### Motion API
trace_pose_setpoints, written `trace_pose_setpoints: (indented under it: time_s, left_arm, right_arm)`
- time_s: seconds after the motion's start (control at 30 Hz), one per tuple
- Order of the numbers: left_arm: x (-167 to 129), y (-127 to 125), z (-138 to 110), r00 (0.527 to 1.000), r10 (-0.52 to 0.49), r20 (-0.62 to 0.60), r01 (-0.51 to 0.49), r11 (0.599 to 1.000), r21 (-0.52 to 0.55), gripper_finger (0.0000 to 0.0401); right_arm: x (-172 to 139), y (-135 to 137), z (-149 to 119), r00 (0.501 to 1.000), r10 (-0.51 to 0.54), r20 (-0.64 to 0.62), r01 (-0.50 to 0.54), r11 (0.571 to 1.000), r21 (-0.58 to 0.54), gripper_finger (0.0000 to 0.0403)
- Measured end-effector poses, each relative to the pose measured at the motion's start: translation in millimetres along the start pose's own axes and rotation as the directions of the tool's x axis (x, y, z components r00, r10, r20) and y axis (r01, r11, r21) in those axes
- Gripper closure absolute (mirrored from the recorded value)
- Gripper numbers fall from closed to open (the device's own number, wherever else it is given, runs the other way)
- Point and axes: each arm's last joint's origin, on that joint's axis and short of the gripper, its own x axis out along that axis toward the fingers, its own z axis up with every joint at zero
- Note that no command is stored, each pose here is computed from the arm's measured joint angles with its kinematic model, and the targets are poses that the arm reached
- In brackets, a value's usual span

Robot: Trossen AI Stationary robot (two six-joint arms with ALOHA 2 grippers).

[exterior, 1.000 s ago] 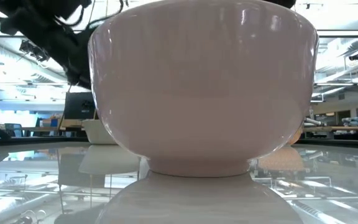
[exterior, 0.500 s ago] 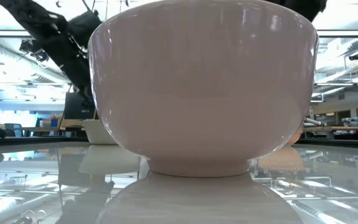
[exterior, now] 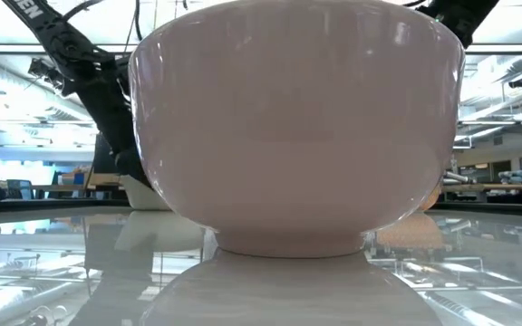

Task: Nest bowls inside each other
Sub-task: Stack the gray bowl on top of the orange bowl

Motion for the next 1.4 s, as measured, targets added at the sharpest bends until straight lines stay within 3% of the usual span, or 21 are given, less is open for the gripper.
trace_pose_setpoints:
  time_s: [0.13, 0.27, 0.37, 0.43, 0.53, 0.67, 0.73, 0.9, 1.0, 1.07, 1.23, 1.4]
  left_arm:
    - [1.3, -0.6, 0.8, 1.0, 0.0, 0.003, 0.0, 0.999, 0.032, 0.038]
    - [-12.0, -8.6, 8.6, 0.996, -0.077, 0.048, 0.074, 0.995, 0.066, 0.0392]
    - [-36.4, -23.1, 25.2, 0.974, -0.19, 0.127, 0.168, 0.972, 0.165, 0.0396]
    - [-58.0, -39.4, 33.8, 0.934, -0.317, 0.167, 0.258, 0.919, 0.299, 0.0396]
    - [-95.2, -70.6, 44.2, 0.817, -0.538, 0.208, 0.372, 0.767, 0.522, 0.0397]
    - [-141.8, -111.9, 46.4, 0.685, -0.697, 0.21, 0.357, 0.573, 0.738, 0.0397]
    - [-161.7, -130.5, 50.0, 0.643, -0.731, 0.228, 0.327, 0.532, 0.781, 0.0397]
    - [-191.8, -174.2, 60.1, 0.61, -0.761, 0.223, 0.265, 0.461, 0.847, 0.0398]
    - [-193.3, -202.8, 67.5, 0.619, -0.767, 0.171, 0.261, 0.406, 0.876, 0.0398]
    - [-188.5, -218.6, 70.2, 0.651, -0.75, 0.119, 0.262, 0.369, 0.892, 0.0398]
    - [-177.0, -248.3, 71.9, 0.686, -0.727, 0.039, 0.298, 0.33, 0.896, 0.0388]
    - [-172.0, -263.8, 74.4, 0.675, -0.736, 0.042, 0.378, 0.395, 0.838, 0.0352]
  right_arm:
    - [-13.1, -6.0, 6.0, 0.999, 0.033, 0.035, -0.033, 0.999, 0.007, 0.0185]
    - [-30.5, -14.8, 12.3, 0.995, 0.071, 0.074, -0.074, 0.997, 0.029, 0.0215]
    - [-42.6, -22.2, 14.4, 0.991, 0.106, 0.077, -0.109, 0.993, 0.037, 0.0233]
    - [-49.4, -27.9, 14.6, 0.991, 0.11, 0.076, -0.113, 0.993, 0.04, 0.0241]
    - [-55.5, -35.4, 12.6, 0.994, 0.089, 0.061, -0.092, 0.995, 0.043, 0.0246]
    - [-57.7, -42.3, 8.4, 0.999, 0.037, 0.034, -0.039, 0.998, 0.058, 0.0247]
    - [-57.7, -43.8, 6.9, 0.999, 0.025, 0.022, -0.026, 0.998, 0.059, 0.0247]
    - [-57.9, -43.7, 7.2, 0.999, 0.031, 0.022, -0.032, 0.997, 0.076, 0.0247]
    - [-57.9, -43.4, 6.5, 0.999, 0.045, 0.005, -0.046, 0.995, 0.085, 0.0247]
    - [-58.0, -43.5, 6.1, 0.999, 0.048, -0.004, -0.048, 0.994, 0.097, 0.0247]
    - [-61.3, -49.2, 3.0, 0.999, 0.028, -0.034, -0.024, 0.992, 0.123, 0.0244]
    - [-69.5, -58.1, 1.3, 0.999, 0.02, -0.043, -0.014, 0.992, 0.128, 0.0227]
